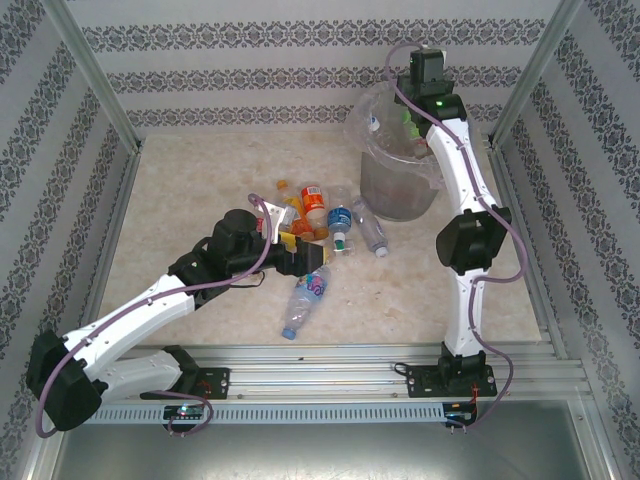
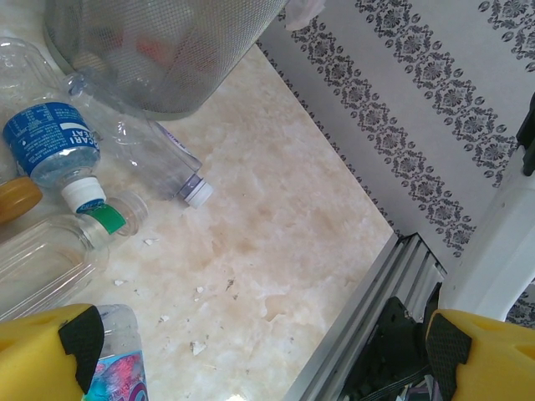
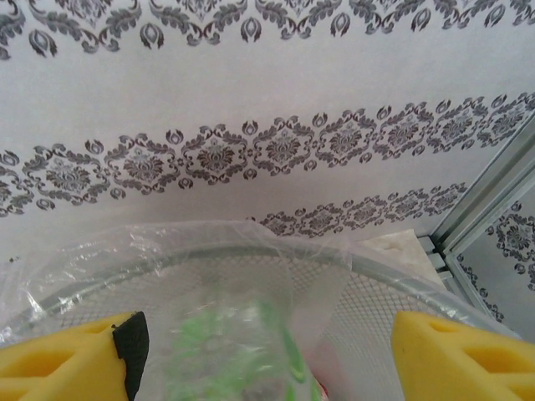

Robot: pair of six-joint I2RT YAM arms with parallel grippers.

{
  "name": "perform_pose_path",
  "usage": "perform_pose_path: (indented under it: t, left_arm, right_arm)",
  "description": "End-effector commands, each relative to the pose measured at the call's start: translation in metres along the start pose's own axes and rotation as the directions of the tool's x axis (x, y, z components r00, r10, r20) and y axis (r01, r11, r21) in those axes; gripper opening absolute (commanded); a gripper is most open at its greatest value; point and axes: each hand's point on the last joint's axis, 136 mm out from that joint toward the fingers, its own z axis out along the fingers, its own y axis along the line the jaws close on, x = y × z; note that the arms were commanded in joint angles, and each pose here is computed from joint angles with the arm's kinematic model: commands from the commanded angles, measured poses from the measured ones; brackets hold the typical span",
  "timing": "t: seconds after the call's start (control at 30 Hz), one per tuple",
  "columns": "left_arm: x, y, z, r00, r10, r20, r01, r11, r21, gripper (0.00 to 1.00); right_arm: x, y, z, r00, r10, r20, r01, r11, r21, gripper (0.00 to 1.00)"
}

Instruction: Put the plastic bottles in the bin

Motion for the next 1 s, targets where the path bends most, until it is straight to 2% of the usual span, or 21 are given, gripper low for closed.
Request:
perform_pose_path:
  t: [0.0, 0.37, 0.63, 0.97]
  left_arm:
    - [-0.004, -0.009, -0.005, 1.000, 0.008, 0.028, -0.009, 1.000, 0.026, 1.00]
    - [0.002, -0.003, -0.012, 0.999, 0.030, 0.012, -0.030, 0.999, -0.017, 1.00]
    - [0.007, 0.006, -0.024, 0.995, 0.090, -0.035, -0.093, 0.991, -0.095, 1.00]
    - [0.017, 0.023, -0.031, 0.992, 0.030, -0.123, -0.056, 0.975, -0.215, 1.00]
  right_arm:
    - [-0.028, 0.002, -0.031, 0.997, 0.014, 0.070, -0.011, 0.999, -0.043, 0.77]
    - [-0.027, 0.013, -0.094, 0.998, 0.012, 0.065, 0.002, 0.978, -0.210, 0.80]
    - [-0.005, 0.008, -0.161, 0.999, 0.032, 0.036, -0.018, 0.945, -0.328, 0.85]
    - [0.091, 0.016, -0.243, 0.985, -0.026, -0.169, -0.054, 0.890, -0.452, 0.95]
